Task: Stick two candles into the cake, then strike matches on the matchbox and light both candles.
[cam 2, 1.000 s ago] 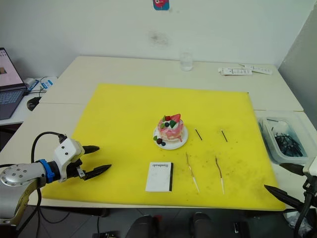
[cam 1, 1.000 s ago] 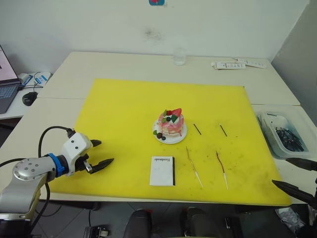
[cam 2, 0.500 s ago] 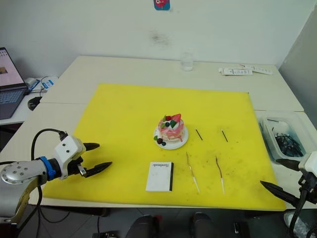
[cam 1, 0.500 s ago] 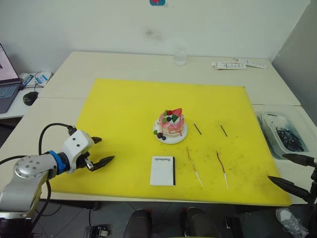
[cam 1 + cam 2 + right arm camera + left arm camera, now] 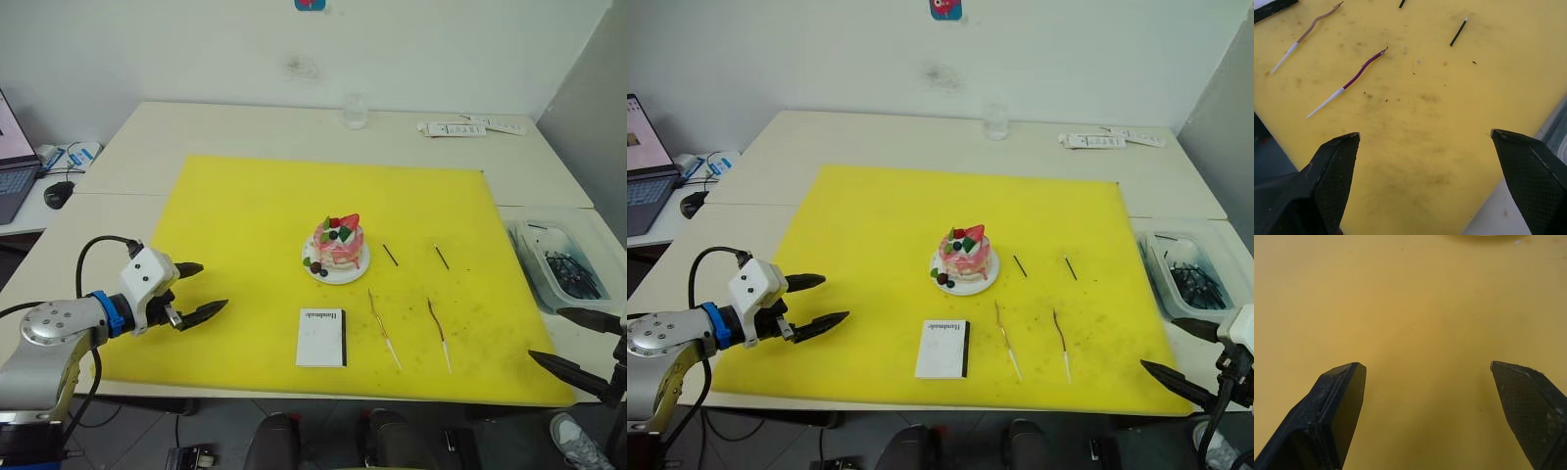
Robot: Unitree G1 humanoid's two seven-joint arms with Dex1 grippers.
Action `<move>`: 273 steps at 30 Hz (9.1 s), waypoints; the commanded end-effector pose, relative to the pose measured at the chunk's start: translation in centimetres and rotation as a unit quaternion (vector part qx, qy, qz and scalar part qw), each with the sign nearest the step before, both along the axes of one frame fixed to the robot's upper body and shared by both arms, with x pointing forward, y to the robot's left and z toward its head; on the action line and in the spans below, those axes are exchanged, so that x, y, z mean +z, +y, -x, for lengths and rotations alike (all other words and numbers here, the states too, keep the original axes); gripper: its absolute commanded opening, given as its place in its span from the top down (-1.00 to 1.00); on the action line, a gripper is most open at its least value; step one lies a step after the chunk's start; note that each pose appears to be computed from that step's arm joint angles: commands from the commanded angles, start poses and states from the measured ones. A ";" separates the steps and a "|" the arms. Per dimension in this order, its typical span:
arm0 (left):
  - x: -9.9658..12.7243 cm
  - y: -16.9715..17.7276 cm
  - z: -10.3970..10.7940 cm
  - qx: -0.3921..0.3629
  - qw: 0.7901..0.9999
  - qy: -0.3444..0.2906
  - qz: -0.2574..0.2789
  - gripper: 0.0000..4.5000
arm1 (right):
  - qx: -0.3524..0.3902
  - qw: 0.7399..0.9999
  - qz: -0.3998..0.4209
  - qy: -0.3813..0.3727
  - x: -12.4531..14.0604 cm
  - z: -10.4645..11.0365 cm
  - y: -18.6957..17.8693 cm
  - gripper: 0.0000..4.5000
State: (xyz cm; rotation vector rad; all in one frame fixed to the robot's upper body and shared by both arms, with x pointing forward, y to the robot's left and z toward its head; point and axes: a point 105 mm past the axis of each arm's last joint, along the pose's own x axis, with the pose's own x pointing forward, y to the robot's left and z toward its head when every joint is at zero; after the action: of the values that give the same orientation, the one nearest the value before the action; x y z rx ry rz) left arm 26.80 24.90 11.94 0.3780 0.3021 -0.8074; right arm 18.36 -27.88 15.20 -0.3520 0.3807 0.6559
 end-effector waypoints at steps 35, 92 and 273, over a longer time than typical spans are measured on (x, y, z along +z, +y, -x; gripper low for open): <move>2.8 -16.8 6.7 -0.388 0.912 0.026 0.131 -1.00 | -0.086 0.996 -0.016 0.017 -5.8 1.8 11.0 -0.99; 11.0 -20.5 2.9 -0.259 0.751 0.285 0.536 -0.82 | 0.125 0.866 -0.471 0.109 7.5 -0.9 19.4 1.00; 4.1 -15.9 5.3 -0.359 0.926 0.027 0.116 -0.48 | 0.059 0.998 -0.013 0.015 -6.0 -1.8 17.2 -0.83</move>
State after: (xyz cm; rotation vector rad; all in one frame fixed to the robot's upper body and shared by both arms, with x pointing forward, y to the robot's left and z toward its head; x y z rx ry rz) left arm 21.87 9.30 15.37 0.2210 0.1454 -1.5450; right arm 20.09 -10.88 8.88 -0.3380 0.4129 0.7818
